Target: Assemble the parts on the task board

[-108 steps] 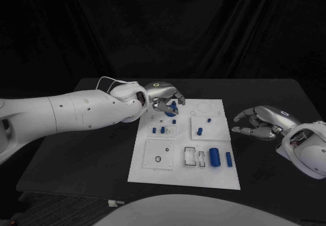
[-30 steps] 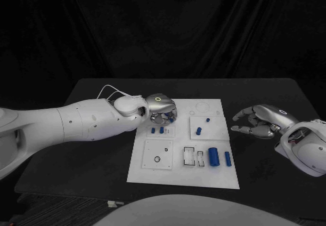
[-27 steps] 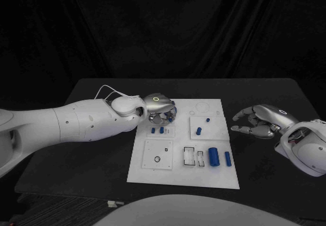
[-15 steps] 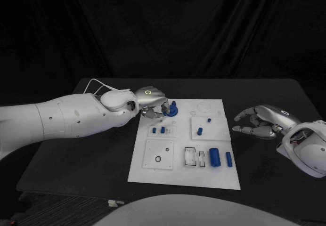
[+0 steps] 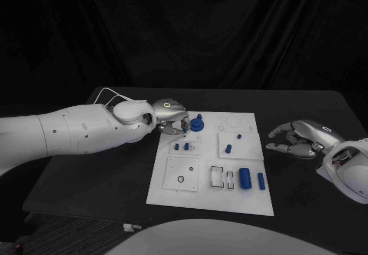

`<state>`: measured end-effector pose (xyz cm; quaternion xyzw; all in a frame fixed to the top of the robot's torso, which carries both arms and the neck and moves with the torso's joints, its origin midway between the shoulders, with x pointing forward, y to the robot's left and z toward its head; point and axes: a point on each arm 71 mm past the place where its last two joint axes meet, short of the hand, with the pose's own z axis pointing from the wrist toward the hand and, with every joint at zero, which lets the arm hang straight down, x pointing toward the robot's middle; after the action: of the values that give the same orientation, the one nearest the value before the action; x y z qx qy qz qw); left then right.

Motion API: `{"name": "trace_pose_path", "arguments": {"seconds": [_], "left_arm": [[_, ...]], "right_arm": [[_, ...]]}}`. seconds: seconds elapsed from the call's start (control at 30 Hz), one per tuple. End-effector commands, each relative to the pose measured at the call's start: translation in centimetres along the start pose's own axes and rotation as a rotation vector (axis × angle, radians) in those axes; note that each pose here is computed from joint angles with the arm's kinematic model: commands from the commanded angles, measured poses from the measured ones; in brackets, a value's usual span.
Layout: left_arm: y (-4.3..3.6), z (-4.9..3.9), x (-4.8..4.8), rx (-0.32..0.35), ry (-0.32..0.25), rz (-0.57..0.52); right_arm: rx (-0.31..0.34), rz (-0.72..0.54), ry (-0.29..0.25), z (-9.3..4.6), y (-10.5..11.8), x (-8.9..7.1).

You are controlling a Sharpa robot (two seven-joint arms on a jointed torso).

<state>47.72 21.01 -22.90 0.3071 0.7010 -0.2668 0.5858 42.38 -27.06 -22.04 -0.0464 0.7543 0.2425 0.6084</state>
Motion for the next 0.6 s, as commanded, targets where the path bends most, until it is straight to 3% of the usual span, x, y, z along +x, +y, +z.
{"name": "trace_pose_path", "arguments": {"seconds": [0.03, 0.6], "left_arm": [[-0.18, 0.11, 0.23, 0.005, 0.033, -0.006], [-0.56, 0.72, 0.96, 0.003, 0.056, -0.015]], "right_arm": [[0.008, 0.000, 0.004, -0.01, -0.06, 0.09], [0.001, 0.003, 0.005, -0.08, 0.12, 0.13]]}}
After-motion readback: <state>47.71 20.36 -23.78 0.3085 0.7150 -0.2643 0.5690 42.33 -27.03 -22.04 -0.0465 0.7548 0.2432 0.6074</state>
